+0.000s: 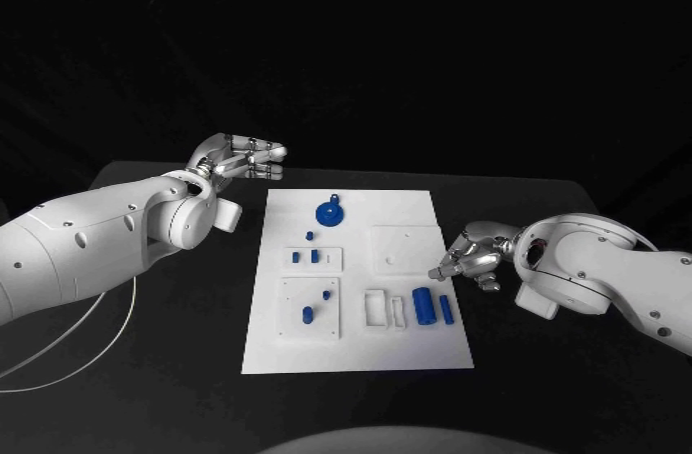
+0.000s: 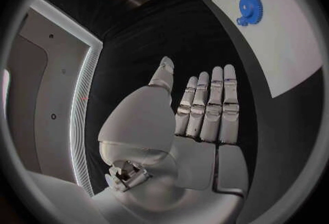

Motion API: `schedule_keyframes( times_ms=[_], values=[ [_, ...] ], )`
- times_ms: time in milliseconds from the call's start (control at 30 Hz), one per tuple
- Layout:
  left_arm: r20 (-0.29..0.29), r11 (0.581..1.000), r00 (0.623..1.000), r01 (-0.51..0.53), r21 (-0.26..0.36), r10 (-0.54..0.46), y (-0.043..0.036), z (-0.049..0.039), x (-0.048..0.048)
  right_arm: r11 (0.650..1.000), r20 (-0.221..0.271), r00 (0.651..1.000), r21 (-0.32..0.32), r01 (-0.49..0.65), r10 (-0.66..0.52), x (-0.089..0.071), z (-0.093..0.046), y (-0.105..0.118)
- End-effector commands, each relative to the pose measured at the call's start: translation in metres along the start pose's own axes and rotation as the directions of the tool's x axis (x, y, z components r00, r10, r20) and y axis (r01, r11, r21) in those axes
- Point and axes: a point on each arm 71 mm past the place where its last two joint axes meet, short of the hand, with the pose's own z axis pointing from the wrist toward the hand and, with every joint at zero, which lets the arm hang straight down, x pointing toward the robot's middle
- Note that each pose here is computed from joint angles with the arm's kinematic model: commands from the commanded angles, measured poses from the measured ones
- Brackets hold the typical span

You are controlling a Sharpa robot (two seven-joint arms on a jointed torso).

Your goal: Assemble the parts on the task board

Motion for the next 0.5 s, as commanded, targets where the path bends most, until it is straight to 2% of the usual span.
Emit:
schedule_keyframes(
  times_ms=[33,267,500],
  values=[
    [-0.020,0.999,0.999,0.032,0.036,-0.032,-0.0031,-0.0003,0.0033,0.993,-0.087,0.996,0.115,-0.003,0.013,0.011,-0.002,-0.003],
    [-0.032,0.999,0.999,0.042,0.031,-0.041,-0.0031,-0.0006,0.0053,0.988,-0.147,0.987,0.134,0.079,-0.059,0.021,-0.004,0.000],
    [-0.041,0.999,0.998,0.046,0.028,-0.045,-0.0032,-0.0003,0.0073,0.985,-0.166,0.981,0.125,0.123,-0.101,0.031,-0.004,0.005]
  ],
)
